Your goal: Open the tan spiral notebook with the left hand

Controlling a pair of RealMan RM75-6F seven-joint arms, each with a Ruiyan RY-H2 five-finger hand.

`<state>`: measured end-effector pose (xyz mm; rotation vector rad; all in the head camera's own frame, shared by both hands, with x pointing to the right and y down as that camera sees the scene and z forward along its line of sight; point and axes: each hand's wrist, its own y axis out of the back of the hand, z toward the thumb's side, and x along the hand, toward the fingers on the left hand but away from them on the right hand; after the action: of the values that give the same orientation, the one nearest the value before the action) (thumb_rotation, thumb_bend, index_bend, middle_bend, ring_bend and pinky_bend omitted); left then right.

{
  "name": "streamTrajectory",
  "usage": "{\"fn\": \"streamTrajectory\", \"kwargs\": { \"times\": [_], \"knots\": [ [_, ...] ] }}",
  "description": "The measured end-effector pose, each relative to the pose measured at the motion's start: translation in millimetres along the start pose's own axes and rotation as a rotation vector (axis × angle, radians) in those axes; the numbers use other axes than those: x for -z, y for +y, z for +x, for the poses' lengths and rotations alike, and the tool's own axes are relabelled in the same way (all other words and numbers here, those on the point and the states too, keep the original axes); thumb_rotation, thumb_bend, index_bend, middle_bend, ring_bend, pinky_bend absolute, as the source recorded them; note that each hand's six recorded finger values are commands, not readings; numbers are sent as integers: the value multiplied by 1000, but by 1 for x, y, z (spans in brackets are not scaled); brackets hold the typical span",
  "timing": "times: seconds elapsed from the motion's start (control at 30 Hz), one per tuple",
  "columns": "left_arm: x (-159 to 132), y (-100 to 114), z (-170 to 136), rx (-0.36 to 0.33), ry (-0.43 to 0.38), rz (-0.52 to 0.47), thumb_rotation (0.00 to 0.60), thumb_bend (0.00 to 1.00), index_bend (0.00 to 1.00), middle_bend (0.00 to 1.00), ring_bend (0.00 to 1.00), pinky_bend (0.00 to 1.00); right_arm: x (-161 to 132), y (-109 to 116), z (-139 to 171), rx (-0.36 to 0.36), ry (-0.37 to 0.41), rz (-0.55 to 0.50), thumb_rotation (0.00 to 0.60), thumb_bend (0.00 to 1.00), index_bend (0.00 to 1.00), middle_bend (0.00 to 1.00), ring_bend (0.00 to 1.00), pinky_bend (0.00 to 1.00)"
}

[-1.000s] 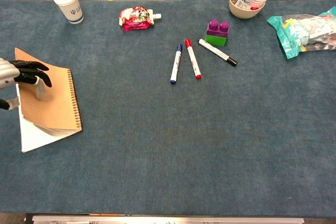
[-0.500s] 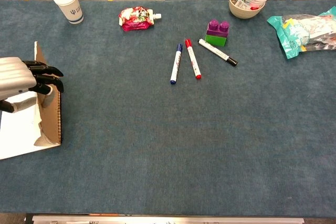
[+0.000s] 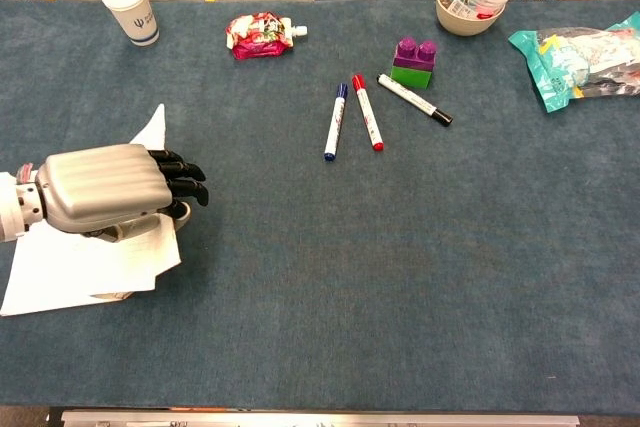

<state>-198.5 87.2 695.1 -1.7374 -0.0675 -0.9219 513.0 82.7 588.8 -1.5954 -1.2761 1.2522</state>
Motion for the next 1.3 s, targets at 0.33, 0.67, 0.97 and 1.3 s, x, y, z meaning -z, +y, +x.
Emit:
{"fn": "streamTrajectory", "kwargs": {
  "times": [0.33,0.67,0.97,1.3],
  "knots": [
    [-17,1,28,26,9,-78,600,547,234,165,96,206,5,0,1,3,-9,-9,600,394,363,373,235,291],
    [-30,6,46,50,5,-156,600,547,163,143,79,206,7,0,2,6,-10,-16,600,394,363,373,235,291],
    [-37,9,61,61,2,-251,600,547,129,128,79,206,11,3,5,15,-18,-20,600,394,363,373,235,291],
    [-33,21,63,5,32,-312,600,547,120,126,78,206,11,4,4,12,-15,-20,600,395,363,373,235,291]
  ]
}}
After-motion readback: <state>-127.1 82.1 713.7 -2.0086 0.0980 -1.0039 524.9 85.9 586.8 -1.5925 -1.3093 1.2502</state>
